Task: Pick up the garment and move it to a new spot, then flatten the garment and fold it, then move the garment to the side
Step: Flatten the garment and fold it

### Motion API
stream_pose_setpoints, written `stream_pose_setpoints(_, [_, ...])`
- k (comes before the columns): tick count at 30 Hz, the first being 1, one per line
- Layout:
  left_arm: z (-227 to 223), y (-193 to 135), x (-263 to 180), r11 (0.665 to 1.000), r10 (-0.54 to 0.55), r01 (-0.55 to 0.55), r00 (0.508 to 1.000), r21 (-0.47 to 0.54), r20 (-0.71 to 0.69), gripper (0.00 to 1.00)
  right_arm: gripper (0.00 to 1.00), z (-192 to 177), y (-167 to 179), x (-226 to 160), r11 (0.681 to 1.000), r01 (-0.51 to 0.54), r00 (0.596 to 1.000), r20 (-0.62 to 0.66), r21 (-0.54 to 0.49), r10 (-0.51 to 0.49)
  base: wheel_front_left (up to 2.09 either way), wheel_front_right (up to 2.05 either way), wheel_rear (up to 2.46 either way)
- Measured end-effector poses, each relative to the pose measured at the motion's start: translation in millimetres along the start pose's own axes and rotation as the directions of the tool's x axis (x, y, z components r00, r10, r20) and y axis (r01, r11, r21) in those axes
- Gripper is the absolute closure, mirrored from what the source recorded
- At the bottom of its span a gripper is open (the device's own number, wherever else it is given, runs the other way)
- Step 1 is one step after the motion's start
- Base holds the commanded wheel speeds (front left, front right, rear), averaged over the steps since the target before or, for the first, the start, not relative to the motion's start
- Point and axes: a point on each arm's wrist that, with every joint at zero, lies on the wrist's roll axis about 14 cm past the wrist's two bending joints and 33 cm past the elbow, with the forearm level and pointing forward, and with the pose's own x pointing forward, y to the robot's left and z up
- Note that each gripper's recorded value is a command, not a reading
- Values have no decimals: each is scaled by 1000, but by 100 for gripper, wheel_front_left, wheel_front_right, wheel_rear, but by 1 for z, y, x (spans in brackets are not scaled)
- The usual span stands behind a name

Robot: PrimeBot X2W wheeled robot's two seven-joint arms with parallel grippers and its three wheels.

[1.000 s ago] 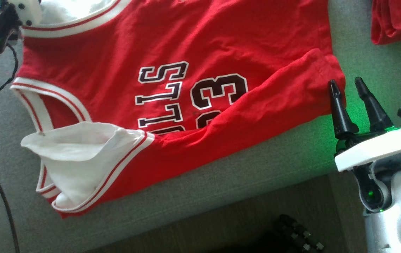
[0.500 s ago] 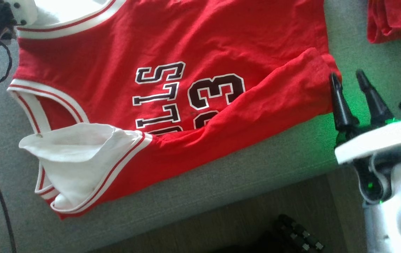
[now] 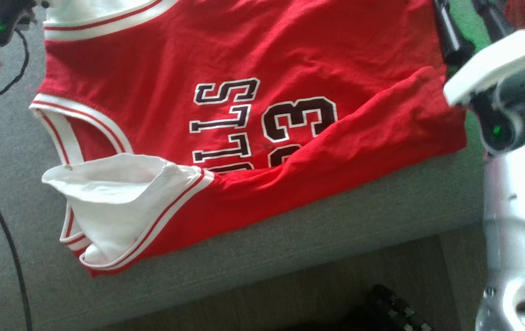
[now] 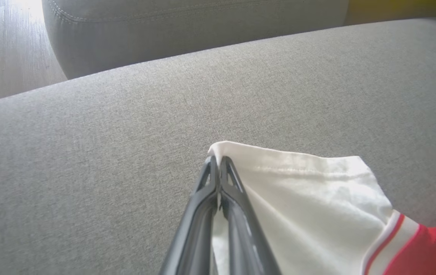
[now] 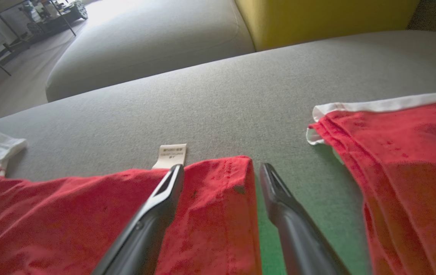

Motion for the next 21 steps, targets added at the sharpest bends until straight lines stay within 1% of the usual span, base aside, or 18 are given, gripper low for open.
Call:
stream_pose_setpoints(2, [-1, 0, 1, 1000, -4, 4, 1000, 5, 2, 100, 0, -1, 3, 12, 1000, -4, 1000, -27, 24, 4, 0, 0, 0])
stream_pose_setpoints(6, [-2, 2, 0, 1000, -2, 2, 1000, 0, 14, 100, 0, -13, 5, 27, 1000, 2, 995, -98, 29, 1, 0, 0, 0])
stream_pose_setpoints(7, [-3, 3, 0, 1000, -1, 1, 1000, -1, 11, 100, 2, -17, 5, 29, 999, 4, 993, -121, 34, 0, 0, 0, 0])
stream_pose_setpoints(9, [-2, 5, 0, 1000, 1, -1, 1000, -1, 18, 100, 16, -25, 5, 33, 999, 10, 987, -158, 47, -3, 0, 0, 0])
stream_pose_setpoints(11, [1, 7, -1, 1000, 6, -6, 1000, -1, 24, 100, 23, -31, 5, 35, 999, 16, 982, -189, 43, -7, 0, 0, 0])
stream_pose_setpoints(13, [0, 8, 0, 1000, 5, -5, 1000, -1, 22, 100, 44, -33, 6, 39, 998, 18, 979, -202, 54, -7, 0, 0, 0])
stream_pose_setpoints(14, [-1, 8, 0, 1000, 6, -6, 1000, -2, 21, 100, 53, -31, 6, 41, 998, 18, 980, -201, 60, -6, 0, 0, 0])
stream_pose_setpoints(17, [-1, 10, 0, 1000, 6, -6, 1000, 0, 23, 100, 59, -26, 9, 47, 998, 15, 981, -195, 61, -3, 0, 0, 0])
stream_pose_setpoints(18, [1, 10, 0, 1000, 7, -7, 1000, 1, 30, 100, 66, -25, 10, 49, 998, 14, 981, -194, 64, -1, 0, 0, 0])
stream_pose_setpoints(19, [1, 10, 0, 1000, 8, -8, 1000, 2, 30, 100, 71, -25, 11, 50, 998, 12, 980, -197, 66, 1, 0, 0, 0])
stream_pose_setpoints(20, [1, 10, -1, 1000, 11, -11, 999, 7, 35, 100, 100, -24, 12, 53, 997, 11, 980, -198, 72, 3, 0, 0, 0])
stream_pose_setpoints(21, [2, 11, -1, 1000, 13, -14, 999, 15, 41, 100, 100, -25, 13, 54, 997, 12, 980, -199, 72, 3, 0, 0, 0])
